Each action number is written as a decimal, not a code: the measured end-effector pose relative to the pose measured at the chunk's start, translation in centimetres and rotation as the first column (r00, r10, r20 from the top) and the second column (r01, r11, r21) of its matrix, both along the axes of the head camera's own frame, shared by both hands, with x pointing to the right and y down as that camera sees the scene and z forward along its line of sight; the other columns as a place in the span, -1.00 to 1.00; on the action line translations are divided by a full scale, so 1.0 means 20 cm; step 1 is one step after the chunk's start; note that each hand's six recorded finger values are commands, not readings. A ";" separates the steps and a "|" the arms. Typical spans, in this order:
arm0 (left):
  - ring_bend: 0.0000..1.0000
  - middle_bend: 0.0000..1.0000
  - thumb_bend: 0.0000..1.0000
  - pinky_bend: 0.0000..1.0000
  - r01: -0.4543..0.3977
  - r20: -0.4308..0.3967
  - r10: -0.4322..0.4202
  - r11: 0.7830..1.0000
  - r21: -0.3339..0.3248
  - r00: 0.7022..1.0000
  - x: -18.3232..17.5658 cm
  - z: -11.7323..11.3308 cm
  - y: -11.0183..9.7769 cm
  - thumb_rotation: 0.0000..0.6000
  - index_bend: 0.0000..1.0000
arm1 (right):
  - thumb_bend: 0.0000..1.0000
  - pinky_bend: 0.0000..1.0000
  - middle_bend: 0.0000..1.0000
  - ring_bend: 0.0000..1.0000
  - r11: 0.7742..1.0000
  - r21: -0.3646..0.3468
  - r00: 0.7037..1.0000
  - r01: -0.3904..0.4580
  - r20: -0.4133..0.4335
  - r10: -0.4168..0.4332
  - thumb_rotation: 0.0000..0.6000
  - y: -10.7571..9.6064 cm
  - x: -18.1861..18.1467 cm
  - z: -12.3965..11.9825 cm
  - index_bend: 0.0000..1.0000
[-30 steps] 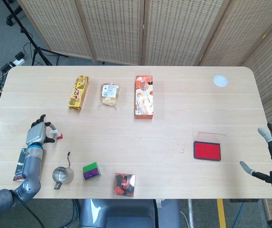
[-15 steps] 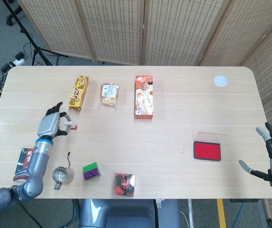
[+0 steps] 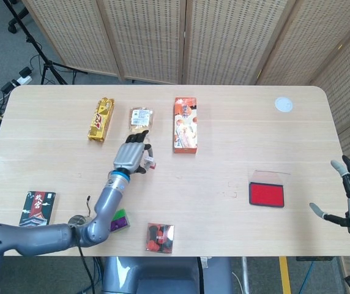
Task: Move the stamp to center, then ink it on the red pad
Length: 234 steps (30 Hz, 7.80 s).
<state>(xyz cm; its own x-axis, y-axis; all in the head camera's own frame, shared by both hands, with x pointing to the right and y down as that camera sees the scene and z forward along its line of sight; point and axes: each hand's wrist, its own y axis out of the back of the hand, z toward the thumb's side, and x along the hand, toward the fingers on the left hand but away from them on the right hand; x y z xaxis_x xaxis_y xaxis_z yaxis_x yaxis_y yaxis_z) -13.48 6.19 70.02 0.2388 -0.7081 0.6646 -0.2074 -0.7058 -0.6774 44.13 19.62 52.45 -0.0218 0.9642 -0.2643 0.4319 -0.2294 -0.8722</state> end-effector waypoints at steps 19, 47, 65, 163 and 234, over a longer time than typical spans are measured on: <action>-1.00 -1.00 -0.18 -1.00 -0.051 -0.008 0.051 0.999 -0.007 0.999 0.34 0.13 0.10 1.00 0.19 | -1.00 -1.00 -1.00 -1.00 0.999 0.020 0.999 -0.044 -0.031 0.045 1.00 -0.01 0.07 -0.02 -0.81; -1.00 -1.00 -0.52 -1.00 -0.066 0.030 0.068 0.997 -0.043 0.997 0.34 0.17 0.15 1.00 0.06 | -1.00 -1.00 -1.00 -1.00 0.999 0.018 0.999 -0.049 -0.012 0.049 1.00 -0.01 0.08 -0.03 -0.81; -1.00 -1.00 -0.99 -1.00 -0.082 -0.035 0.085 0.992 0.091 0.996 0.28 -0.03 0.05 1.00 -1.00 | -1.00 -1.00 -1.00 -1.00 0.999 0.027 0.999 -0.030 -0.045 0.031 1.00 0.00 0.08 -0.04 -0.98; -1.00 -1.00 -1.00 -1.00 0.443 -0.115 -0.430 0.838 0.318 0.896 -1.76 -0.82 0.32 1.00 -1.00 | -0.27 1.00 0.98 1.00 0.849 -0.445 0.900 0.285 -0.179 -0.397 1.00 -0.45 -1.90 0.93 -0.09; -1.00 -1.00 -1.00 -1.00 0.366 -0.057 -0.367 0.881 0.298 0.929 -1.65 -0.75 0.36 1.00 -1.00 | 0.19 1.00 0.99 1.00 0.881 -0.446 0.959 0.158 -0.143 -0.244 1.00 -0.30 -0.76 0.56 0.19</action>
<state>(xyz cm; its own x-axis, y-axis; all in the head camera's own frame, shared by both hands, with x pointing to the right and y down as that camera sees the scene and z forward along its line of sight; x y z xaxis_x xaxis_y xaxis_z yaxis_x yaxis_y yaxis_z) -46.45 13.35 55.11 -0.0766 -0.9096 0.4084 -0.4114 -0.3443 -0.8439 29.01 13.70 63.68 0.0690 0.7474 -0.6607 0.1735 -0.6612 -0.7299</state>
